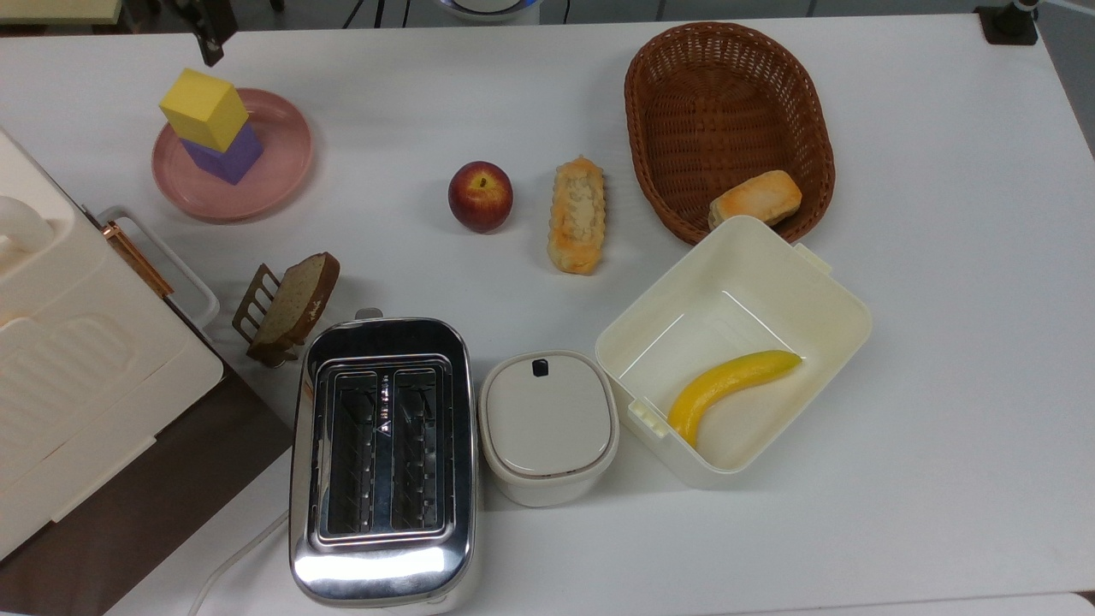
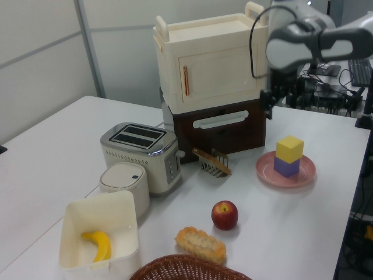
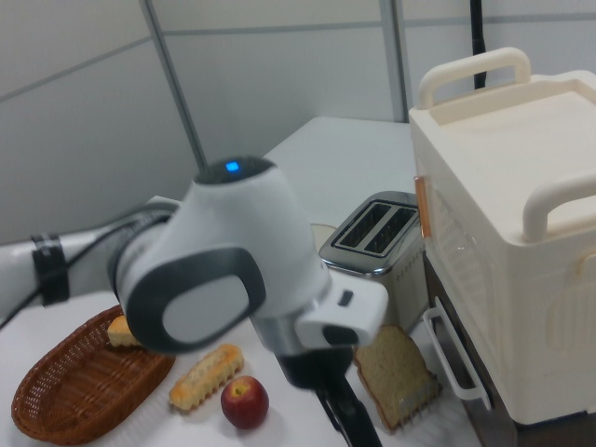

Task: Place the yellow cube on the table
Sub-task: 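Lower the gripper around the yellow cube atop the purple cube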

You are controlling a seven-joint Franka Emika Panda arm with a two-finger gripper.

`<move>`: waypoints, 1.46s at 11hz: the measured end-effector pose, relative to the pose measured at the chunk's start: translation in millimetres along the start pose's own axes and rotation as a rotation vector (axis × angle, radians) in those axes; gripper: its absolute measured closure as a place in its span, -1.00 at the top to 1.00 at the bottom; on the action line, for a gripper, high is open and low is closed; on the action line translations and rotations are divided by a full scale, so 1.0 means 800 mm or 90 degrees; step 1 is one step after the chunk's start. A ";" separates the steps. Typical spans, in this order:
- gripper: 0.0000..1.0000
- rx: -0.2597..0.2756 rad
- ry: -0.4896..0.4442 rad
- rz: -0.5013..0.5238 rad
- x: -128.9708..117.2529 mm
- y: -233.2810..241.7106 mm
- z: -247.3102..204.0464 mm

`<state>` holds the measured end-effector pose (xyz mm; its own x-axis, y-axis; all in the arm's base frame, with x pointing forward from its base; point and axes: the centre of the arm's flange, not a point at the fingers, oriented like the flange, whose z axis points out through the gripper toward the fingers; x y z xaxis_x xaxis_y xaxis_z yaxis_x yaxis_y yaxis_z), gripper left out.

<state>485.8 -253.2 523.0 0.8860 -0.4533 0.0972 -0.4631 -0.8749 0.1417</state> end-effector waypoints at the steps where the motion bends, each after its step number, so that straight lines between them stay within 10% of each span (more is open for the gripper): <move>1: 1.00 -0.016 -0.007 -0.051 -0.001 0.008 0.018; 16: 1.00 -0.013 -0.010 -0.086 0.018 0.043 0.105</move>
<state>484.6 -303.9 446.7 0.9406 -0.3340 0.0609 -0.3395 -0.9246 0.1728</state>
